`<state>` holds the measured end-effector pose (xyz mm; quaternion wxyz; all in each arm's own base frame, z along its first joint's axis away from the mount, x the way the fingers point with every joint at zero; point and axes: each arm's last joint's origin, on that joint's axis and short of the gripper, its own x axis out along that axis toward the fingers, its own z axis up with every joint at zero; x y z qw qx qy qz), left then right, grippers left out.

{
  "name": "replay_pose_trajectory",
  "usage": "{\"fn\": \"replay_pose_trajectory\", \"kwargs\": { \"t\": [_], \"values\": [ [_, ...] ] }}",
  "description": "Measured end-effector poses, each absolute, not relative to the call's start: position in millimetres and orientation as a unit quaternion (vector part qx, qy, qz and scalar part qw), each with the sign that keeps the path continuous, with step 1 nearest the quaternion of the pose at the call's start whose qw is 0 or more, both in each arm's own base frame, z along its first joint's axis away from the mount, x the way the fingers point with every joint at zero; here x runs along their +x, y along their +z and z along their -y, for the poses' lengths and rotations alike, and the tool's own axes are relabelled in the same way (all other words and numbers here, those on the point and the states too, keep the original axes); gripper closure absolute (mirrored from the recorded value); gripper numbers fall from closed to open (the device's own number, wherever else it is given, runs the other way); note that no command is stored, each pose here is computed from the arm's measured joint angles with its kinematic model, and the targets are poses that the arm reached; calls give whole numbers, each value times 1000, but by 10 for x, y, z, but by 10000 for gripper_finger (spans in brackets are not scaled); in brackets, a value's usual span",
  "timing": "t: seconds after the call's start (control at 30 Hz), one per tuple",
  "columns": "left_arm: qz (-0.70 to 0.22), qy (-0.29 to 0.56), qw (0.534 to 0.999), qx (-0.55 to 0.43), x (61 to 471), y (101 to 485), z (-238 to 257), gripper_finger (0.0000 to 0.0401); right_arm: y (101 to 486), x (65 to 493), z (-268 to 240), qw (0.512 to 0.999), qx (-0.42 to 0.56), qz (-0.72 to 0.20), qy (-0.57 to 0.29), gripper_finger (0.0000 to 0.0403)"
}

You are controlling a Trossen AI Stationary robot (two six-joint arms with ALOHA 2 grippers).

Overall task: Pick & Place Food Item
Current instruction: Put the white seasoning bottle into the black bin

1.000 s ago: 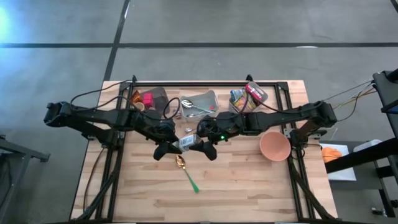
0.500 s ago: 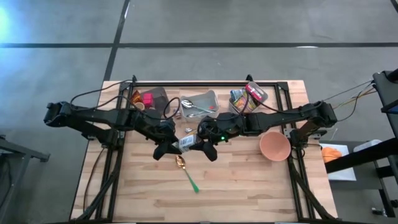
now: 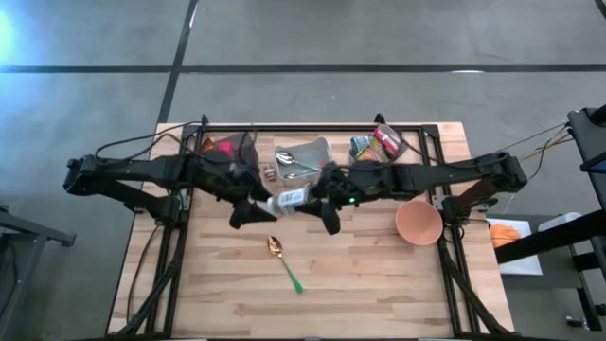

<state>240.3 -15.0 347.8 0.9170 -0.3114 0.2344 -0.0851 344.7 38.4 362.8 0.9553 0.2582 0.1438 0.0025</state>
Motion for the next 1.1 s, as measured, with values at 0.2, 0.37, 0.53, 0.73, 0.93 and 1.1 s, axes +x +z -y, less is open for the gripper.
{"fn": "replay_pose_trajectory", "kwargs": {
  "t": [0.2, 0.37, 0.53, 0.73, 0.93, 1.1],
  "values": [
    [-140, -13, 944, -298, 2387, 3722, 72, 37, 3961, 3161, -324, 970, 228, -80, -24, 205],
    [-23, -2, 967, -256, 2410, 3930, 25, 36, 4144, 3007, -300, 975, 220, -37, -24, 205],
    [6, -8, 977, -212, 2434, 3971, 16, 36, 4229, 2948, -293, 975, 222, -12, -18, 205],
    [11, -8, 979, -202, 2435, 3977, 12, 36, 4248, 2977, -297, 974, 225, 5, -14, 205],
    [26, -25, 980, -194, 2433, 4010, 20, 36, 4175, 3068, -311, 973, 229, -5, -12, 205],
    [27, -44, 980, -193, 2433, 4018, 30, 36, 4204, 3082, -313, 973, 231, 14, -7, 205]
  ]
}}
